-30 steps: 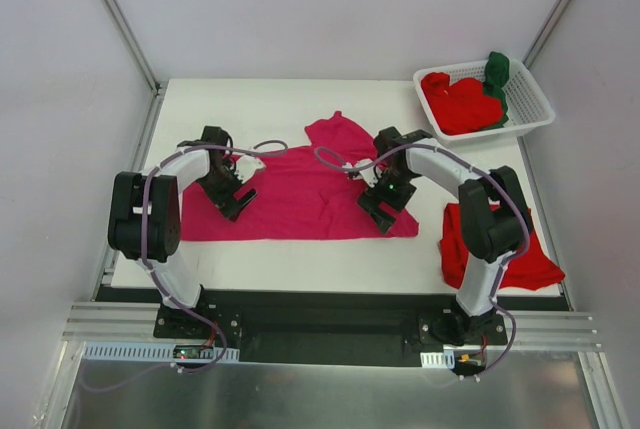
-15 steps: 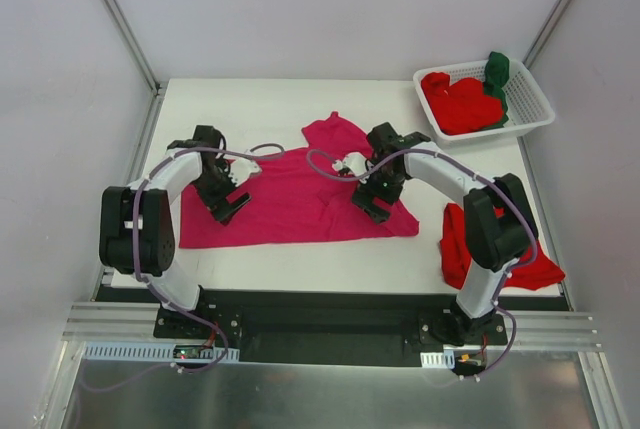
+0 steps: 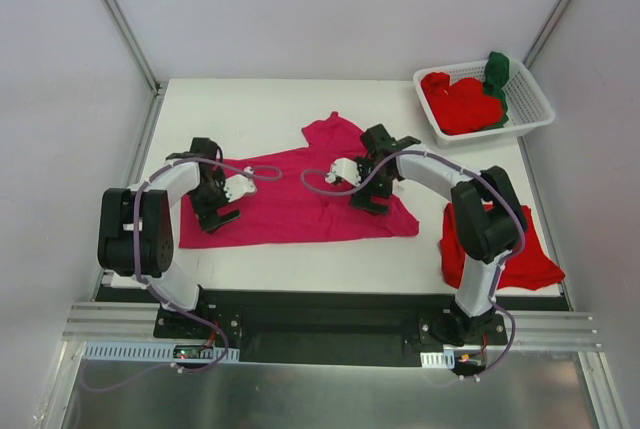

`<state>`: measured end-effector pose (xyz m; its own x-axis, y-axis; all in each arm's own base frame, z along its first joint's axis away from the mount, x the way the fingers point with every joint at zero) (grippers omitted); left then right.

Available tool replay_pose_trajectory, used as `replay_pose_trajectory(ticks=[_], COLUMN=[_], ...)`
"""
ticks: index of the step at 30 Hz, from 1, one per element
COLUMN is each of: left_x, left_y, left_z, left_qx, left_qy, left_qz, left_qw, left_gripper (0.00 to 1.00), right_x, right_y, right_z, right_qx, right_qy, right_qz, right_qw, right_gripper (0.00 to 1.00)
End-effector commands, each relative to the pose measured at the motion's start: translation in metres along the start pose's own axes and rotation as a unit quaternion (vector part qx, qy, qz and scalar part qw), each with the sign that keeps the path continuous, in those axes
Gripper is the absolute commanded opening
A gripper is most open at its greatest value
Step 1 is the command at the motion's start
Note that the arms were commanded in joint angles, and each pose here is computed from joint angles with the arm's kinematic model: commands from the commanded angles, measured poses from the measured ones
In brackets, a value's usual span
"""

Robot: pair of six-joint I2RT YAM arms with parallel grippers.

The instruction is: Fold and stack the t-shirts

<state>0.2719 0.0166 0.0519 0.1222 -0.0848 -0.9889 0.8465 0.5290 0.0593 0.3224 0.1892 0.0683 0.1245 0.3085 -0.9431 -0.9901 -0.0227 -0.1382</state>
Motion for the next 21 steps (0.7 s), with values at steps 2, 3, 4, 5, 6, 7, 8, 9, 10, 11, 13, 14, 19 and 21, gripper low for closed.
replay_pose_trajectory(ticks=[2,3,4,5,6,7,8,9,10,11,13,14,19,21], left_x=[0.017,0.019,0.020,0.021,0.021,0.023,0.022,0.022,0.023,0.021,0.019,0.015,0.010,0.008], left_y=[0.013,0.012,0.013,0.012,0.012,0.010,0.009,0.008,0.004,0.003,0.001,0.002,-0.006,-0.011], left_z=[-0.005,-0.005,-0.004,-0.005,-0.006,-0.007,-0.007,-0.007,-0.009,-0.008,-0.007,-0.005,0.002,0.003], left_qx=[0.044,0.046,0.050,0.053,0.056,0.061,0.064,0.066,0.072,0.075,0.080,0.082,0.097,0.107], left_qy=[0.011,0.012,0.011,0.012,0.014,0.016,0.014,0.012,0.012,0.009,0.003,-0.002,-0.017,-0.020], left_qz=[0.018,0.016,0.017,0.016,0.016,0.011,0.014,0.011,0.008,0.011,0.012,0.017,0.012,0.006], left_qw=[0.999,0.999,0.999,0.998,0.998,0.998,0.998,0.998,0.997,0.997,0.997,0.997,0.995,0.994], left_gripper=[0.99,0.99,0.99,0.99,0.99,0.99,0.99,0.99,0.99,0.99,0.99,0.99,0.99,0.99], right_x=[0.017,0.019,0.021,0.022,0.025,0.027,0.028,0.030,0.029,0.027,0.022,0.019,-0.004,-0.015], right_y=[-0.017,-0.017,-0.018,-0.017,-0.013,-0.010,-0.006,0.000,0.004,0.008,0.019,0.022,0.051,0.065], right_z=[0.004,0.002,0.001,-0.001,-0.005,-0.008,-0.010,-0.016,-0.018,-0.020,-0.026,-0.028,-0.037,-0.040], right_qx=[-0.101,-0.108,-0.115,-0.122,-0.130,-0.132,-0.137,-0.138,-0.138,-0.138,-0.125,-0.118,-0.053,-0.031], right_qy=[0.001,0.006,0.009,0.013,0.018,0.021,0.025,0.033,0.035,0.037,0.046,0.051,0.082,0.091], right_qz=[-0.017,-0.022,-0.024,-0.024,-0.019,-0.015,-0.011,-0.003,-0.001,0.001,0.013,0.018,0.060,0.081], right_qw=[0.995,0.994,0.993,0.992,0.991,0.991,0.990,0.990,0.990,0.990,0.991,0.992,0.993,0.992], right_gripper=[0.96,0.96,0.96,0.96,0.96,0.96,0.96,0.96,0.96,0.96,0.96,0.96,0.96,0.96])
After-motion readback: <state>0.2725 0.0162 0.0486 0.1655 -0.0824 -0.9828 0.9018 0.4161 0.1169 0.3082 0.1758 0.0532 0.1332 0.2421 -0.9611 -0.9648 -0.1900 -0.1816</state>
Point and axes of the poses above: each gripper's point midway between its finger pads, its own x axis out along the fingers, its own y axis along the line the jaws close on, z = x × y, the point moved 3 cm from there along -x, back along the fingers, and after that the axes turned 6 degrees about -x, right-handed, at the moved point
